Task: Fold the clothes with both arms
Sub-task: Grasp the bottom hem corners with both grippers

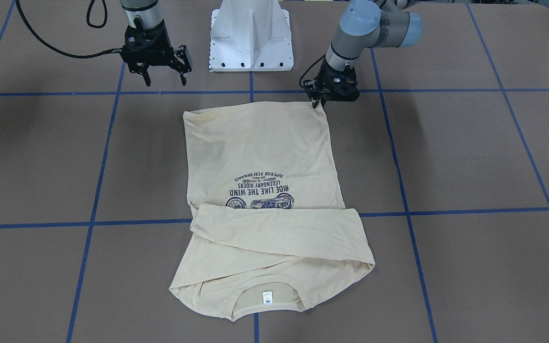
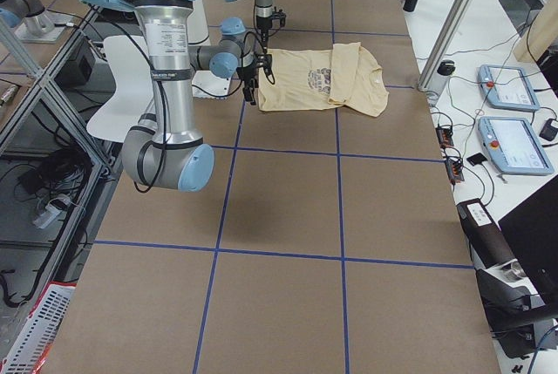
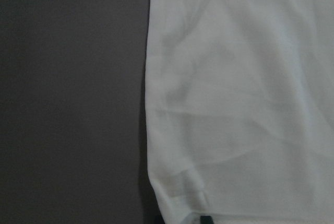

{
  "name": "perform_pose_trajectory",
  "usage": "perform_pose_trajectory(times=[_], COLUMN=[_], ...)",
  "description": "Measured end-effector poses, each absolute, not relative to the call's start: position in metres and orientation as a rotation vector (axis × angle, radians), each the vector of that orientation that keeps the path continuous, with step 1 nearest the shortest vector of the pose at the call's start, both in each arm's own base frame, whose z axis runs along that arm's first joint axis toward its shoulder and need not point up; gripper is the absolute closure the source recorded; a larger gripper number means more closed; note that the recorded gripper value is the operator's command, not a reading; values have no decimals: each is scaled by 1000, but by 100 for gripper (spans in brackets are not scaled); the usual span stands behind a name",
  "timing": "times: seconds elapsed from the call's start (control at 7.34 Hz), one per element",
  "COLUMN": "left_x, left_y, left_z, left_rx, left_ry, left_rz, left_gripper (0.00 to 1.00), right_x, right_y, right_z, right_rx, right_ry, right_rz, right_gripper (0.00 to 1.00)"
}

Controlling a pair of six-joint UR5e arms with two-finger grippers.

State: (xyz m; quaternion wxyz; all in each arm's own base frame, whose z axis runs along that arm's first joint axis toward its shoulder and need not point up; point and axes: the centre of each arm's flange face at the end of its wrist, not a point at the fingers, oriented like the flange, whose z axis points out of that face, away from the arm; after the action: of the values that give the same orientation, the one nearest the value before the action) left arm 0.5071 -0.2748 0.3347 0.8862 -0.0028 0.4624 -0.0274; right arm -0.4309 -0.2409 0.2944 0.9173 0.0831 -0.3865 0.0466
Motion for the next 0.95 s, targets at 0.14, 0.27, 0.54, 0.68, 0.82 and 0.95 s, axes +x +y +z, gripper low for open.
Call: perform_pose_trajectory(times=[0.14, 0.27, 0.54, 0.68, 0.82, 0.95], left_x=[505, 505, 505, 505, 505, 505], left_y=[-275, -275, -275, -275, -275, -275], left_z=[333, 332, 329, 329, 328, 328], left_rx=[-5, -6, -5, -6, -6, -6], left_ry=[963, 961, 963, 964, 965, 966], left_rz=[-59, -60, -60, -60, -60, -59], left_gripper=[100, 100, 100, 100, 100, 100], right_x=[-435, -442, -461, -471, -481, -490], right_y=[-242, -242, -240, -241, -242, -245], right_z=[300, 309, 325, 332, 334, 331], right_rx=[169, 166, 169, 183, 200, 217], right_ry=[-783, -766, -770, -786, -798, -806], right_rz=[96, 92, 83, 84, 88, 96], right_gripper=[0, 0, 2, 8, 12, 21])
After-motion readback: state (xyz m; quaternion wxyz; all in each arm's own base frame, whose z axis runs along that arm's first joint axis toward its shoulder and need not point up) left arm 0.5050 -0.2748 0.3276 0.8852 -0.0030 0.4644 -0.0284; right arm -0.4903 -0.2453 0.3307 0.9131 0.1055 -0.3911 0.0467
